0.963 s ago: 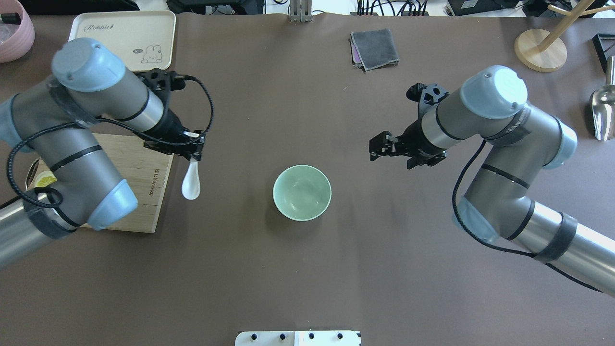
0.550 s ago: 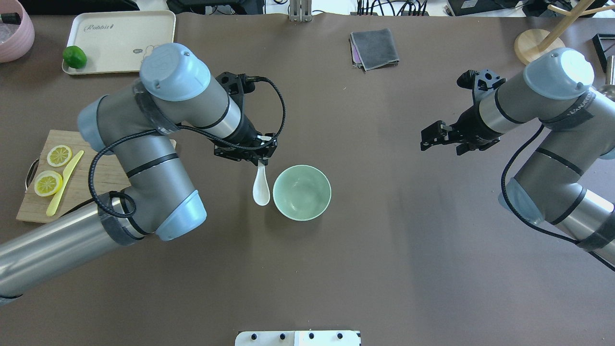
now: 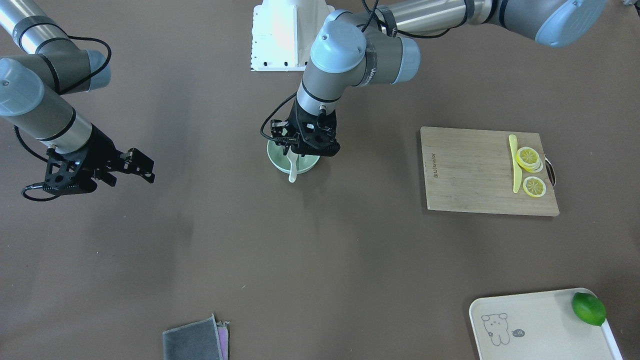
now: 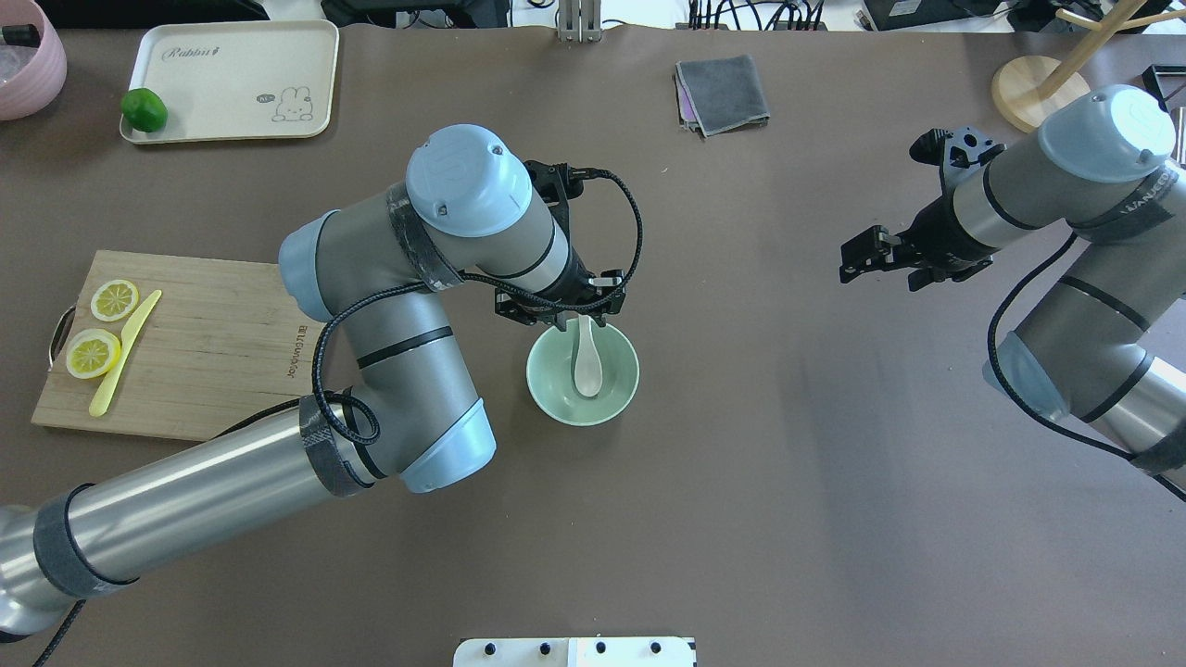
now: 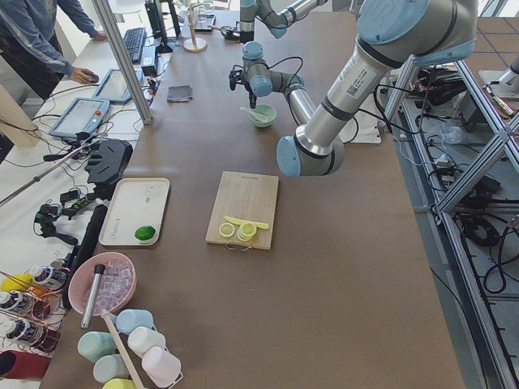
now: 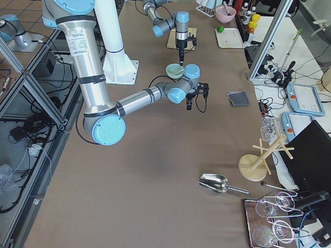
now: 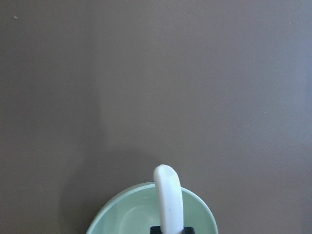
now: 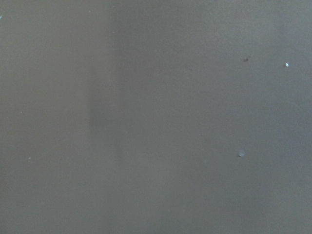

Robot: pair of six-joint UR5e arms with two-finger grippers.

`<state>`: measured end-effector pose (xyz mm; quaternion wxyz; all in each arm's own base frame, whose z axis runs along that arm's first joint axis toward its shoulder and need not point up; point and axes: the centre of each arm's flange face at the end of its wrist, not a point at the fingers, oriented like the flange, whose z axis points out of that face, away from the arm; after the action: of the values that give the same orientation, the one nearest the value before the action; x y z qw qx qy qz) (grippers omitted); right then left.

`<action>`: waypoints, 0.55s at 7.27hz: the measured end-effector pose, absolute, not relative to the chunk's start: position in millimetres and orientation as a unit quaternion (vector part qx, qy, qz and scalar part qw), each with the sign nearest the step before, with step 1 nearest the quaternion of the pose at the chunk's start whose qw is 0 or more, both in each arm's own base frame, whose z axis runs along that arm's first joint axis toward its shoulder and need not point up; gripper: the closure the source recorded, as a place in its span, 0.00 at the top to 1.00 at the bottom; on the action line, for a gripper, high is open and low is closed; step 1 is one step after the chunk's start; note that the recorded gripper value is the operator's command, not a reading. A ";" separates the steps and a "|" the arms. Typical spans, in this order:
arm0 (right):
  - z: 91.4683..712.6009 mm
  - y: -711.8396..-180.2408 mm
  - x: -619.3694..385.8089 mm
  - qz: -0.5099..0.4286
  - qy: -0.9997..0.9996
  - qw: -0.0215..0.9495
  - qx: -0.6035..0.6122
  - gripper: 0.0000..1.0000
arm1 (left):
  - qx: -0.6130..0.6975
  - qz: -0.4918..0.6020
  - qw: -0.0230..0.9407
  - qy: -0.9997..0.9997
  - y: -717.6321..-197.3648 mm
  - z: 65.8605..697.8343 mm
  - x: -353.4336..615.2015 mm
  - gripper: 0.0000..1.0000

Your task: Place spoon in bowl

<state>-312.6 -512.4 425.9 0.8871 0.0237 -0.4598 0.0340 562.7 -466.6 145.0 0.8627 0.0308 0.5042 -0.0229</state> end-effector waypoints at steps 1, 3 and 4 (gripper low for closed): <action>435.4 -516.1 -298.6 0.036 -0.456 0.889 0.024 1.00 | 0.046 -0.010 0.866 0.498 -475.5 159.5 548.0 0.98; 478.2 -520.7 -243.1 0.020 -0.437 0.898 0.039 1.00 | 0.066 0.023 0.874 0.480 -509.5 233.1 457.1 0.98; 510.6 -521.6 -198.1 0.003 -0.425 0.904 0.051 1.00 | 0.076 0.035 0.885 0.458 -523.8 276.9 402.0 0.98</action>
<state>-198.1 -521.6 510.6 0.9036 0.0506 -0.4254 0.0035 402.0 -523.8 276.9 0.8848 0.0763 0.4583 0.0353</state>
